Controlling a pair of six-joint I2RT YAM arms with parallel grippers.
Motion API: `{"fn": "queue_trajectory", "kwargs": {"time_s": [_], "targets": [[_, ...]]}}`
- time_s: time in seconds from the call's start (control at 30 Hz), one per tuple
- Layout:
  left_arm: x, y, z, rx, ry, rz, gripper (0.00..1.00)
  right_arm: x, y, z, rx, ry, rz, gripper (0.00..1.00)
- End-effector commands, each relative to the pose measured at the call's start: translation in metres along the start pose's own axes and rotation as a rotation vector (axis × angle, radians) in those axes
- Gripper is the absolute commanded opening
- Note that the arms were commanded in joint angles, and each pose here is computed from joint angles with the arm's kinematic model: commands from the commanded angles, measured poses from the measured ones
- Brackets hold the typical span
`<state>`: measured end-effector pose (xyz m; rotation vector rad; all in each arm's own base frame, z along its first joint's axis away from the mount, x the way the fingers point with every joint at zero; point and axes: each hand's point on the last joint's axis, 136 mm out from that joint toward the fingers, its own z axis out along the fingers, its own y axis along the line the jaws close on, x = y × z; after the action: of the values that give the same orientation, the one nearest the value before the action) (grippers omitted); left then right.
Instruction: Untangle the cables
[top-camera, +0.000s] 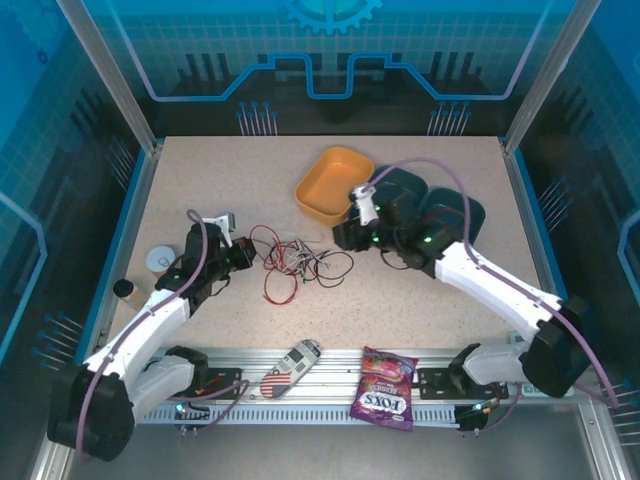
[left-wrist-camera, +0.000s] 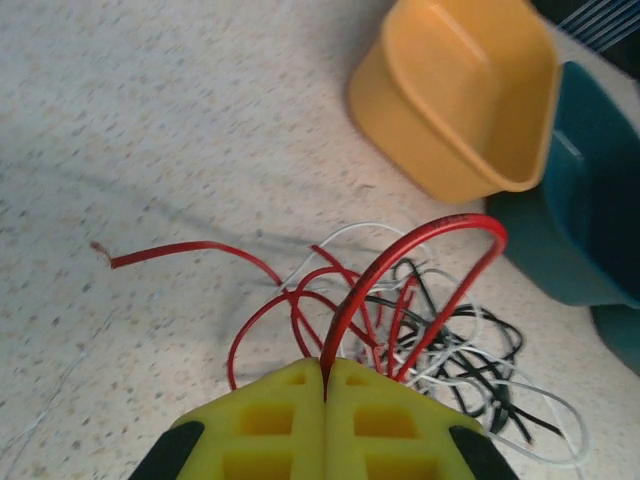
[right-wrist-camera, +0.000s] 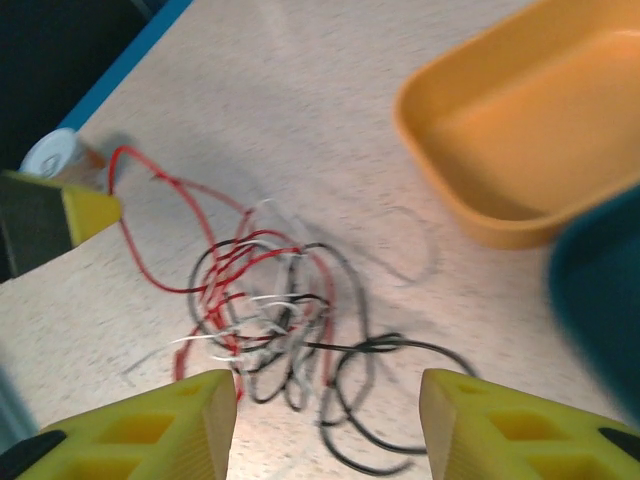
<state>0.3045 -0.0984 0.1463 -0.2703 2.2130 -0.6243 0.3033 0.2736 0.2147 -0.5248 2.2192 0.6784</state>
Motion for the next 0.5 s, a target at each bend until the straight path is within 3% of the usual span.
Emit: {"fn": "queue_trajectory", "kwargs": {"time_s": [0.0,0.27,0.47], "targets": [[-0.023,-0.032,-0.015,0.137,-0.075,0.087,0.0,-0.009,0.035,0.024,-0.13,-0.023,-0.042,0.53],[-0.026,-0.051,-0.024,0.222,-0.083,0.133,0.0,-0.011,0.076,0.077,-0.322,0.035,-0.038,0.49],[-0.026,-0.058,-0.027,0.253,-0.072,0.152,0.0,-0.012,0.08,0.097,-0.339,0.043,-0.041,0.53]]}}
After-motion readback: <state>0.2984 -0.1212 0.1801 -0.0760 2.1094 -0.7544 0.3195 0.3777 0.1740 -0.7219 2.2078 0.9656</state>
